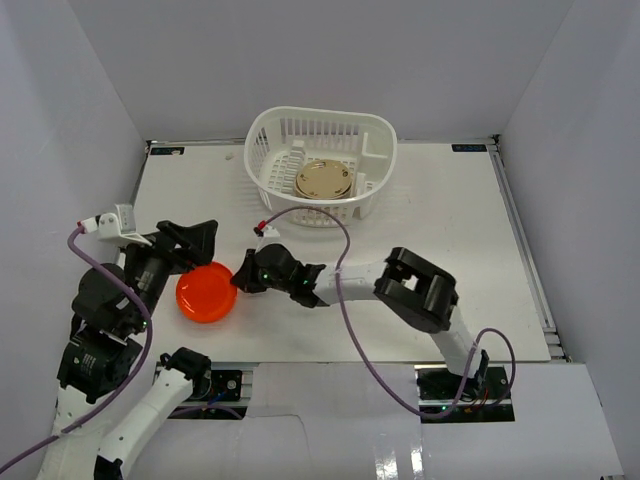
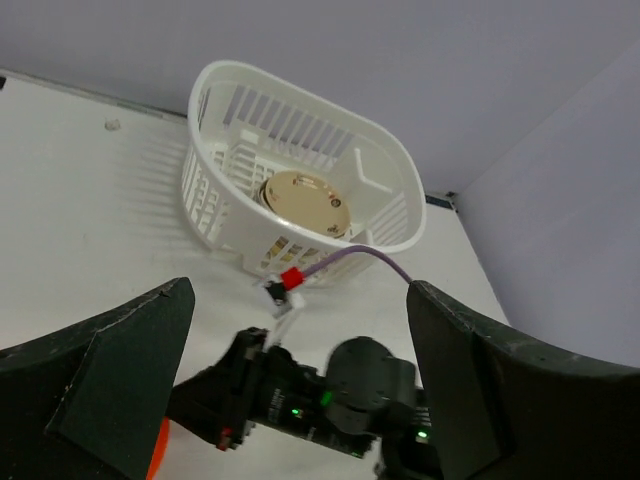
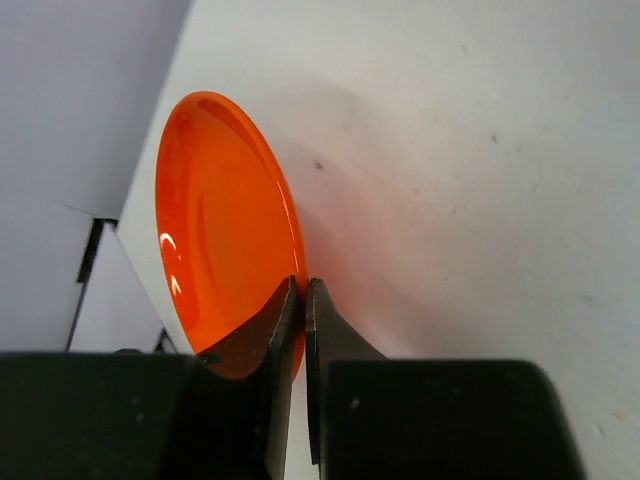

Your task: Place the plates into the plastic bin on the countertop

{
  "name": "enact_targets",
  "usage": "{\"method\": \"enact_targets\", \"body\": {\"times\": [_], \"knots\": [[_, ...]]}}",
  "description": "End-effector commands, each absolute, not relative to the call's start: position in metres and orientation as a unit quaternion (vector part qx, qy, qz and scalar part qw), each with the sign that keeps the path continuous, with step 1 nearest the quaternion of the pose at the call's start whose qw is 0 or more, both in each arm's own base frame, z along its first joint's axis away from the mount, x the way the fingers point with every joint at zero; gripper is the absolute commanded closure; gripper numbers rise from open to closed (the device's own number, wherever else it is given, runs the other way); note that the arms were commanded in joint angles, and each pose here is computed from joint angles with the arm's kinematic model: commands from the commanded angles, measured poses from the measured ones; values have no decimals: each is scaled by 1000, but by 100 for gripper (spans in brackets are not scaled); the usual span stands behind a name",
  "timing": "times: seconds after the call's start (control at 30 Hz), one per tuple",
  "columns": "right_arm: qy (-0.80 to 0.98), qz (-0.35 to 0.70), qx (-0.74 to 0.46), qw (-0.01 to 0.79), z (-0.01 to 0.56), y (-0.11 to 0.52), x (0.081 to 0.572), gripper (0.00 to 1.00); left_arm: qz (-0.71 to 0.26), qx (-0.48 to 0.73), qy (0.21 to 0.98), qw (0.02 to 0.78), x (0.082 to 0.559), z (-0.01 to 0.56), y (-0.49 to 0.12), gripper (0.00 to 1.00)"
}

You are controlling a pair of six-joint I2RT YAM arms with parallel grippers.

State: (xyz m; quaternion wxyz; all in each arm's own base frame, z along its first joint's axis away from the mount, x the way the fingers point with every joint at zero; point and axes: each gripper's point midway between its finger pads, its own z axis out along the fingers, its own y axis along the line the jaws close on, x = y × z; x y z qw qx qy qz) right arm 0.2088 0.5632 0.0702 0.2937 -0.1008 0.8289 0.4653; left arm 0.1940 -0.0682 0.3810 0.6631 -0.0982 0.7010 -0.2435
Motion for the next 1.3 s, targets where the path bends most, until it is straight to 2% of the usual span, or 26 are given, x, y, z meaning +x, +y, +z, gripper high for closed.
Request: {"method": "enact_targets", "body": {"times": [0.0,0.03,0.1,0.13,0.2,0.23,0.3,0.33,0.4,0.43,0.53,0.7,0.8,0.87,0.9,1.0,1.07,1.1,1.13,1.2,1.23,1.27], "knots": [[717,490,-109,484,238,528,246,92,-235,-108,653,712,187,432,-53,2],[694,493,-103,515,280,506,250,92,-236,-105,647,718,186,439,-52,2],[701,433,-102,557,295,467,282,92,-240,-103,640,722,186,448,-53,2],[691,418,-75,584,323,434,306,92,-245,-102,643,719,187,446,-56,2],[699,398,-64,590,332,400,330,92,-250,-102,645,715,191,438,-59,2],[704,383,-29,598,339,367,362,92,-246,-100,660,703,198,419,-64,2],[706,392,-19,589,352,346,385,92,-247,-101,671,692,208,401,-70,2],[730,374,0,571,334,325,410,92,-237,-102,691,675,218,375,-74,2],[735,360,17,574,341,309,434,92,-230,-102,705,663,229,354,-79,2],[760,335,35,555,316,293,454,92,-222,-101,718,652,236,341,-82,2],[783,336,46,521,294,284,483,92,-200,-98,744,630,247,310,-84,2],[818,348,69,453,255,280,502,92,-168,-89,763,617,257,278,-82,2],[835,334,73,431,233,281,505,88,-168,-86,761,620,256,273,-82,2],[844,334,69,413,220,284,504,77,-170,-83,761,621,256,274,-83,2],[846,333,70,410,218,285,504,60,-170,-82,761,621,256,273,-83,2],[847,331,58,412,227,283,500,39,-166,-81,762,620,255,271,-82,2],[842,333,50,422,241,283,497,29,-166,-83,761,621,255,271,-81,2],[833,338,44,435,258,282,493,21,-166,-84,760,622,255,272,-81,2],[829,340,38,442,266,282,490,20,-166,-87,760,623,255,273,-80,2],[813,350,21,465,297,281,477,6,-166,-88,759,623,255,274,-80,2],[807,354,15,472,306,280,472,2,-167,-90,758,624,255,275,-80,2],[800,359,9,480,317,278,466,4,-174,-85,758,623,254,277,-83,2]]}}
